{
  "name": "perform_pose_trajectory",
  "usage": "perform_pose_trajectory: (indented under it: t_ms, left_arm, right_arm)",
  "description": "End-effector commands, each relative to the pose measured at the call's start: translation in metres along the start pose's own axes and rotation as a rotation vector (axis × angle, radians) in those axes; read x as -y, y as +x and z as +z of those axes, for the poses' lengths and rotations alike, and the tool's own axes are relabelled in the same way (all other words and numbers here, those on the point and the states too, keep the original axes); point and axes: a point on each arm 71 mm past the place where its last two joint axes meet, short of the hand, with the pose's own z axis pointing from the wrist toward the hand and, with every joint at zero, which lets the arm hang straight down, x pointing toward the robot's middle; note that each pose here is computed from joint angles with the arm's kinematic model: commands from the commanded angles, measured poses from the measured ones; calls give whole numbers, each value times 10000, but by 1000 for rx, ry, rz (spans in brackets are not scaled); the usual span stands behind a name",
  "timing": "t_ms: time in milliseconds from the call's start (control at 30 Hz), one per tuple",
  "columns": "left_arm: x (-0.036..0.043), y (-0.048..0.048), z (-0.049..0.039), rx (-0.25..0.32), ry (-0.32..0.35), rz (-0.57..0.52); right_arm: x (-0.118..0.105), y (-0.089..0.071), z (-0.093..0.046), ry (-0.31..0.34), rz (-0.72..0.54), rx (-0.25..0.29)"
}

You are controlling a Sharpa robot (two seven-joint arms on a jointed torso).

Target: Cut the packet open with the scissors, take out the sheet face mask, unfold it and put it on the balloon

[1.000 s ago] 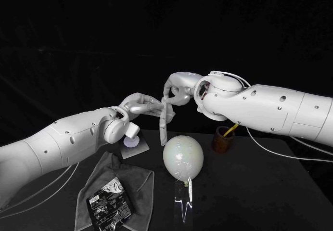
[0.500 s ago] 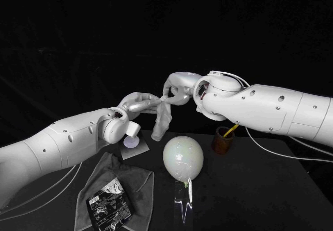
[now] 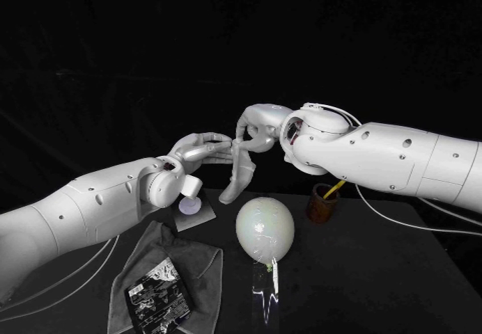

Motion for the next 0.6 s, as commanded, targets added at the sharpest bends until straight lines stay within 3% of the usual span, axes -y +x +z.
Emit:
perform_pose_trajectory:
  t_ms: [33,600]
  left_arm:
    - [0,42,11,-36,-6,-19]
    - [-72,117,46,-69,-53,69]
  right_arm:
    - [-14,-13,-2,-9,-14,12]
    - [-21,-12,-12,-11,-9,11]
